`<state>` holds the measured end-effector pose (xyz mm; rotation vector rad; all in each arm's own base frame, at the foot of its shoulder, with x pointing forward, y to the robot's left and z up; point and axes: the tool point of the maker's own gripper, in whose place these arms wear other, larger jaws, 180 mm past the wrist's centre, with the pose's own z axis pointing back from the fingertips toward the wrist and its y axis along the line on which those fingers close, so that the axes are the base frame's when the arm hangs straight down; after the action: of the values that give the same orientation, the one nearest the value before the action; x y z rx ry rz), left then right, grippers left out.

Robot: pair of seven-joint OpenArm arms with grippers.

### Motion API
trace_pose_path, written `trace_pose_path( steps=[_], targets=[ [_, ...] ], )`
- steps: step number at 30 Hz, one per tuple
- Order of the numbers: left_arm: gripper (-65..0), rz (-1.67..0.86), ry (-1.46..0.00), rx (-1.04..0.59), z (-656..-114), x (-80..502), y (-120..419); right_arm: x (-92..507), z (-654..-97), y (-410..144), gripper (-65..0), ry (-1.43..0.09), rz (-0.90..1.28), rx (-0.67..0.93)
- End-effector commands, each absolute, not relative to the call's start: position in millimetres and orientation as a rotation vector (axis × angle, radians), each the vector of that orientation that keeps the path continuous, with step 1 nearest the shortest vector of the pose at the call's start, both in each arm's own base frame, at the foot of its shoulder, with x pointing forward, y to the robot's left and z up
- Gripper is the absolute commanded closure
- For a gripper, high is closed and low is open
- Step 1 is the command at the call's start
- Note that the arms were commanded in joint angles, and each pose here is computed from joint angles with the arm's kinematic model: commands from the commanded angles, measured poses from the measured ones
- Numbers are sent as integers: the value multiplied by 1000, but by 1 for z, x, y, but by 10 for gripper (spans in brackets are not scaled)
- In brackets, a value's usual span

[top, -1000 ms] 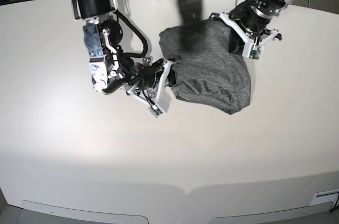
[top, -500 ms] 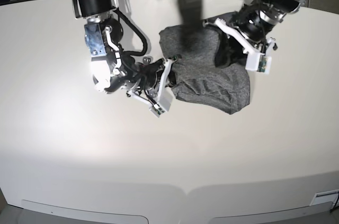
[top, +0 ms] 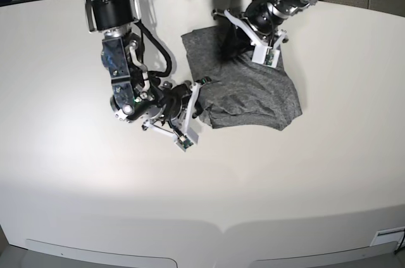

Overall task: Fold the T-shirt properly
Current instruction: 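Release the shirt and lift both grippers away from the bundle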

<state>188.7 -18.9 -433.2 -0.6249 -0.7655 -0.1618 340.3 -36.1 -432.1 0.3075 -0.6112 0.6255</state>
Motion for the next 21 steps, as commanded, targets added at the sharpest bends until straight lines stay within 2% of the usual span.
trace_pose_path(
  steps=[1, 13, 21],
  targets=[
    [0, -196, -623, -578, -458, 159, -17, 362, -416, -38, 0, -680, 621, 281],
    [0, -201, -640, -581, -452, 165, -18, 447, -380, -88, 0, -867, 492, -12],
    [0, -255, -853, -616, -379, 201, -21, 447, -325, -120, 0, -910, 467, -101]
  ],
)
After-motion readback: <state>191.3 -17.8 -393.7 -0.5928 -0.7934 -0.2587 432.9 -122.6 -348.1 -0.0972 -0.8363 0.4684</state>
